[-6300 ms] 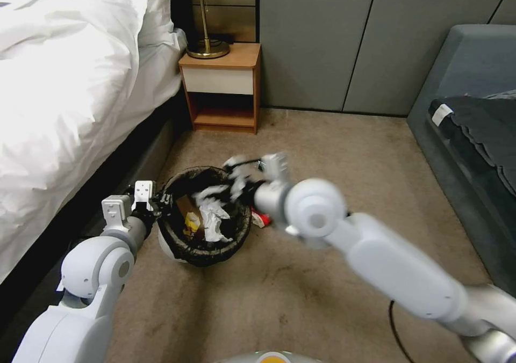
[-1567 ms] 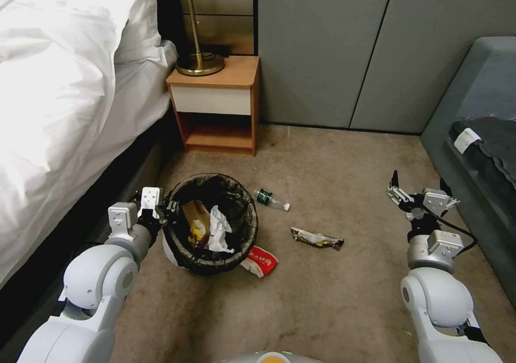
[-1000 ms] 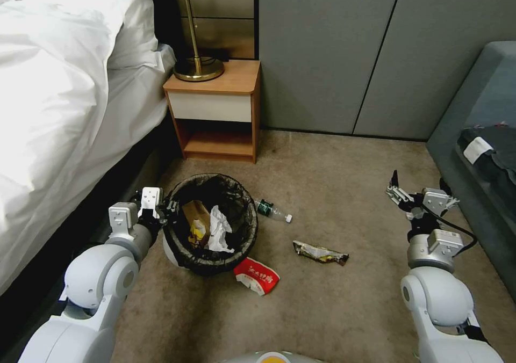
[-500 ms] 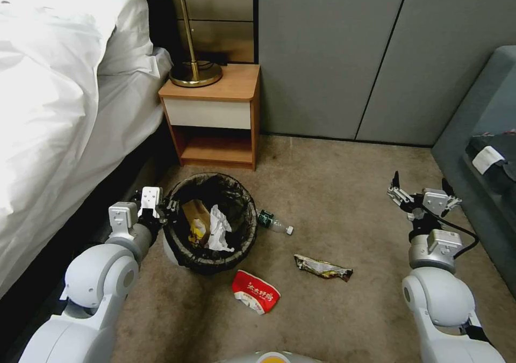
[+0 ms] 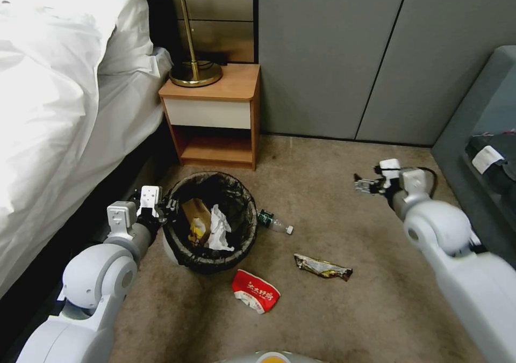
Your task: Pick up the trash bin, then pick up the garbage from the floor and place it into the trash bin.
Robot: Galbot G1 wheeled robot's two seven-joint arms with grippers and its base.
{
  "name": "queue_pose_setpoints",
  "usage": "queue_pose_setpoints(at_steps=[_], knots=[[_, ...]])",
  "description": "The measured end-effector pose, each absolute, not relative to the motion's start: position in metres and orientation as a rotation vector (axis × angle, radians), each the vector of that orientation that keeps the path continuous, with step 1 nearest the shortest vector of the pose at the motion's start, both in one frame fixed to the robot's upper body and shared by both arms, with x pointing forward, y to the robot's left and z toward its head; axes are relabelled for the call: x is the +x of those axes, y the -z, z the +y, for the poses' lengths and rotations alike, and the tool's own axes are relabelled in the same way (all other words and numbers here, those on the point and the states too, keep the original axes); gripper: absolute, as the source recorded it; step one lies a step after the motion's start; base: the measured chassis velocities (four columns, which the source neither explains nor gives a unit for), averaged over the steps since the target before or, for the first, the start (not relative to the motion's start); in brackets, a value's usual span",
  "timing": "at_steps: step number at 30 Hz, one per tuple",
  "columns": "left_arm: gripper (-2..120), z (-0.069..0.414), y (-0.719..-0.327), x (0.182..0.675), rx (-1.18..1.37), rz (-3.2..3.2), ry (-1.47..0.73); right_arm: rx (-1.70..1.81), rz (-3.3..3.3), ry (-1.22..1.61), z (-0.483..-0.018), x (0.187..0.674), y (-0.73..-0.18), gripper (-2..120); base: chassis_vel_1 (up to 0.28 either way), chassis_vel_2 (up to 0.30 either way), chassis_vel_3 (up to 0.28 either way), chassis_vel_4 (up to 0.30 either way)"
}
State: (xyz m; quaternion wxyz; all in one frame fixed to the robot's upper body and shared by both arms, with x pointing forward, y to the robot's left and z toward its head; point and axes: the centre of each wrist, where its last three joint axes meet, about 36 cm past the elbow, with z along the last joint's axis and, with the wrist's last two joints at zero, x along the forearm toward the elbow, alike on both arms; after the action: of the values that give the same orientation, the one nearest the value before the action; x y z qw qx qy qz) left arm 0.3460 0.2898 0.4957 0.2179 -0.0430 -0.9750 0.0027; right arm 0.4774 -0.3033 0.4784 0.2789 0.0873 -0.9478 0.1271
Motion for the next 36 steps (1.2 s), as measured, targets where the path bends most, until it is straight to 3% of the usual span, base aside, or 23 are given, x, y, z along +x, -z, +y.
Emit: queue_pose_setpoints(at_steps=[6, 15, 23, 36], knots=[[5, 0.290, -0.494, 0.345, -0.112, -2.693, -0.006, 0.365, -2.388, -0.361, -0.283, 0.522, -0.435, 100, 0.000, 0.000, 0.000, 0.000], [5, 0.290, -0.492, 0.344, -0.101, -2.689, -0.020, 0.414, -2.222, -0.417, -0.244, 0.551, -0.370, 100, 0.000, 0.000, 0.000, 0.000], [5, 0.292, -0.491, 0.342, -0.085, -2.687, -0.016, 0.483, -2.150, -0.407, -0.203, 0.531, -0.330, 100, 0.000, 0.000, 0.000, 0.000], [5, 0.290, -0.483, 0.346, -0.086, -2.672, -0.025, 0.489, -2.049, -0.484, -0.208, 0.483, -0.290, 100, 0.000, 0.000, 0.000, 0.000]])
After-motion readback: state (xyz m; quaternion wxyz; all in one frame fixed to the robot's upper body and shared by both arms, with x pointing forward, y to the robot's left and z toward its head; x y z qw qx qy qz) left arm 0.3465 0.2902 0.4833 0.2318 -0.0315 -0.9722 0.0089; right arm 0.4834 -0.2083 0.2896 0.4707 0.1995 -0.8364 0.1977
